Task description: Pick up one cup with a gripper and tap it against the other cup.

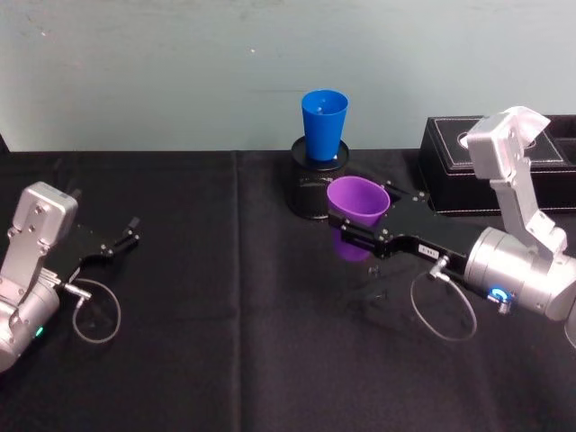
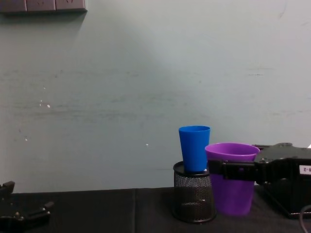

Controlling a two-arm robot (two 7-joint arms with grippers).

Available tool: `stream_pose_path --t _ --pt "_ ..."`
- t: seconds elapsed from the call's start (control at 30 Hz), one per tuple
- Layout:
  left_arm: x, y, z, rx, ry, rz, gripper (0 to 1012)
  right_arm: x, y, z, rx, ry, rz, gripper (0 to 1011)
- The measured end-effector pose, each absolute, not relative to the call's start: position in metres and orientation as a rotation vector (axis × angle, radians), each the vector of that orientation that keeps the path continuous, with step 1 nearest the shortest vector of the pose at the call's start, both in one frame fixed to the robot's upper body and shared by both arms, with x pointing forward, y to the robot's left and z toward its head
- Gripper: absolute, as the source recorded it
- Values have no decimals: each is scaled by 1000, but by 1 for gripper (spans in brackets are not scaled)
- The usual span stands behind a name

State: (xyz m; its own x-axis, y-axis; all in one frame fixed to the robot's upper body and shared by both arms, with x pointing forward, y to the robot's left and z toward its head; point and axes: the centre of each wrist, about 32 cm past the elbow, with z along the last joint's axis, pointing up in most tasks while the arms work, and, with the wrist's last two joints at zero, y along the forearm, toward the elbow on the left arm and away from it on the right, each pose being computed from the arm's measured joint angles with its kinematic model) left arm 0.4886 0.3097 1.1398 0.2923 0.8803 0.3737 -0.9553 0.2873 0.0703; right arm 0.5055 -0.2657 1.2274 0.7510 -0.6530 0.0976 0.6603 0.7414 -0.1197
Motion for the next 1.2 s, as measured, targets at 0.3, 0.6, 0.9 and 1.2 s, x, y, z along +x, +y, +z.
stream_pose_path --t 0.3,0.6,0.9,1.2 --pt "489 310 1140 304 -285 1248 1000 507 -264 1233 -151 -45 -721 720" --pt "489 310 1140 304 -285 1248 1000 507 -264 1232 -152 -46 -722 720" --pt "489 310 1140 304 -285 1248 1000 507 -265 1232 -152 -47 -722 720" --pt "489 310 1140 304 -285 1248 1000 507 -265 1231 -152 -47 -723 720"
